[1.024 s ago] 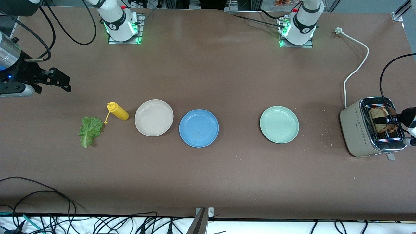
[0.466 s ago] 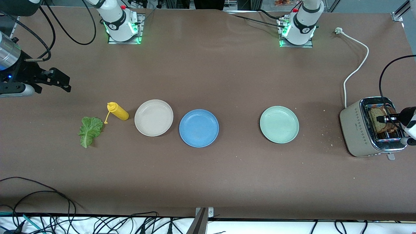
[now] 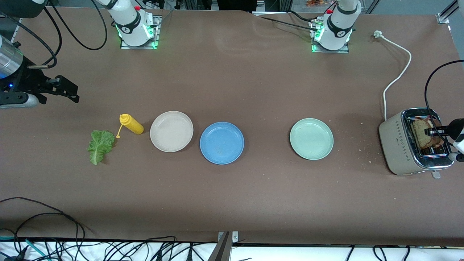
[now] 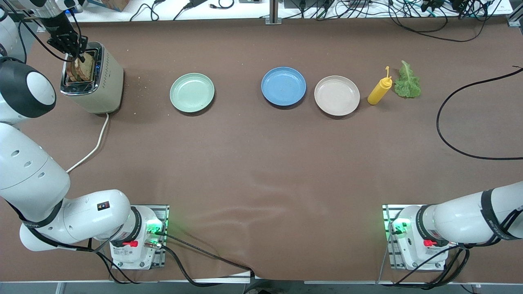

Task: Make sandwich in blue plate with both arms
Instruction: 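Grasp the bread slice with the left gripper and carry it to the blue plate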

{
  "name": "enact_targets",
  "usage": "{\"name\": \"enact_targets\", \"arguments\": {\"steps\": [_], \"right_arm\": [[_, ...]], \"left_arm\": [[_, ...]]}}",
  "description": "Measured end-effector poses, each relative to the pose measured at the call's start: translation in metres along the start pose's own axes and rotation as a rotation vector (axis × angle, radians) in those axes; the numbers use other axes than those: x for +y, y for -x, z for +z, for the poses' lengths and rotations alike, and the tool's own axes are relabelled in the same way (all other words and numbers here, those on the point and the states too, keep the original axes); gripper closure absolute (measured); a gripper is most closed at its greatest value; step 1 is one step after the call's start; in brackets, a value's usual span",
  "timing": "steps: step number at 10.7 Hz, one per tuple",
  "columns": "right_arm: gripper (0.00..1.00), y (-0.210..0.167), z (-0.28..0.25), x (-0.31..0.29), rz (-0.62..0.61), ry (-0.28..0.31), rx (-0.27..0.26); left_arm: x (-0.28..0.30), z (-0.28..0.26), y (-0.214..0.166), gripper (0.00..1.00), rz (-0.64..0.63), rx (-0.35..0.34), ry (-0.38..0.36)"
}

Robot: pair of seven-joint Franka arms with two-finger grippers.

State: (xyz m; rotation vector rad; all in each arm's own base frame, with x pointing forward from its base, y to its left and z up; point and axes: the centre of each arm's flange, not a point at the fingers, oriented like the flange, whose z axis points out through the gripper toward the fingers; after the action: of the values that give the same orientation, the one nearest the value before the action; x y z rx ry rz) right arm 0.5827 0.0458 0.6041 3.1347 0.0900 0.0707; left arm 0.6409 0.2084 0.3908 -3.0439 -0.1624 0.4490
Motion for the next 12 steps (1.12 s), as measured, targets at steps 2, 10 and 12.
{"name": "enact_targets", "arguments": {"steps": [2, 10, 12], "right_arm": [[0.0, 0.0, 0.0, 0.0, 0.0, 0.0, 0.0], [0.0, 0.0, -0.001, -0.001, -0.002, 0.0, 0.002], [0.0, 0.0, -0.001, -0.001, -0.001, 0.0, 0.002]], "left_arm": [[0.002, -0.027, 0.01, 0.86, 0.0, -0.007, 0.001], [0.112, -0.162, 0.101, 0.91, -0.008, 0.03, 0.052], [0.161, -0.157, 0.1, 0.91, -0.063, -0.007, 0.183]]}}
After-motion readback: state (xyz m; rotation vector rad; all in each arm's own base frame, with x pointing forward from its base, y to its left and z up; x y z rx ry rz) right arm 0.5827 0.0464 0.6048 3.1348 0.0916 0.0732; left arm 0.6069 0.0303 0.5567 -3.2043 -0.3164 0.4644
